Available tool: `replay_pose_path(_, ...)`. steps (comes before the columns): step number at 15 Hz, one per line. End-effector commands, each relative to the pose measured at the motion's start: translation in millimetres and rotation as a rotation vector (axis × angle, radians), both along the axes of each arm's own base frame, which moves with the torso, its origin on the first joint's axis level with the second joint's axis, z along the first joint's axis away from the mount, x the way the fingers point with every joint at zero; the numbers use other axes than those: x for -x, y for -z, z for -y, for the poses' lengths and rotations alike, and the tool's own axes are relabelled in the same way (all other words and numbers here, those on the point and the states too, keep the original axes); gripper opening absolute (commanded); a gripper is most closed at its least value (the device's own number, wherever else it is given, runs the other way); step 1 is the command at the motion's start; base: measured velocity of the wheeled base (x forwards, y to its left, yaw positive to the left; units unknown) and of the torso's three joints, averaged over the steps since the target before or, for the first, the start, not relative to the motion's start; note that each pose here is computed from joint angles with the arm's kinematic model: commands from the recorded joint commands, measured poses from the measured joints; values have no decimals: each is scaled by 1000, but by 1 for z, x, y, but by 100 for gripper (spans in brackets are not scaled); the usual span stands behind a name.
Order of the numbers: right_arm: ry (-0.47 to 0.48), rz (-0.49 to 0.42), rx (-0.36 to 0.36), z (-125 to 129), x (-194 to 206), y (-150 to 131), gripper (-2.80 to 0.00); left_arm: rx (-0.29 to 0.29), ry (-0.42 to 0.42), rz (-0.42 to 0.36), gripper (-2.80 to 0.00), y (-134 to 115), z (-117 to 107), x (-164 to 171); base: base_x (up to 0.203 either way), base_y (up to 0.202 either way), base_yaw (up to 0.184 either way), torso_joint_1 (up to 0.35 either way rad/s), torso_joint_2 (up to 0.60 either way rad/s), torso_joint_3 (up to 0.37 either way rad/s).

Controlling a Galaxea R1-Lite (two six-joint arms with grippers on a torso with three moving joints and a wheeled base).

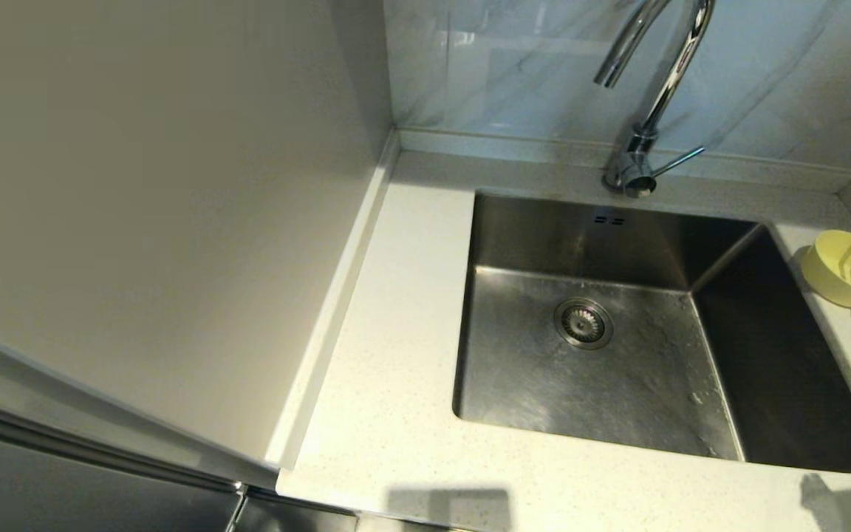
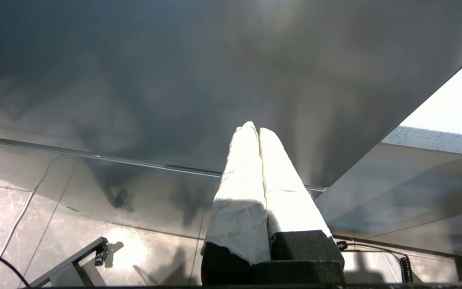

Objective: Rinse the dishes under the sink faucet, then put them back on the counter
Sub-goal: Put the chopsticks into the sink

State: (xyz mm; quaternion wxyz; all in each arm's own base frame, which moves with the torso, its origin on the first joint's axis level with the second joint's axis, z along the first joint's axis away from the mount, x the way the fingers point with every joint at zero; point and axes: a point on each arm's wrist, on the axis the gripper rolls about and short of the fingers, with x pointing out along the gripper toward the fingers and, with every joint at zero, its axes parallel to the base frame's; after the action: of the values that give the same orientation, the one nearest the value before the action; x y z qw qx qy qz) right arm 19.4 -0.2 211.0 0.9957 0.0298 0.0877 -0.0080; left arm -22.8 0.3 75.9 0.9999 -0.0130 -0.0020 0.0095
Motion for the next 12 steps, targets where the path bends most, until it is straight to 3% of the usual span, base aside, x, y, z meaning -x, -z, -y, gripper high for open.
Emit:
replay_pose_path(1,0,-138,-9,0,-48,-17,-280,0,-1,4,-280,0,0,0,0,0,0,0,0,0)
replay_pose_path(7,-15,-245,-10,3,-152,-56,-280,0,-1,4,-280,0,0,0,0,0,0,0,0,0)
replay_pose_path(12,62,-220,-30,35,-265,-84,-280,0,-1,4,-280,0,0,0,0,0,0,0,0,0)
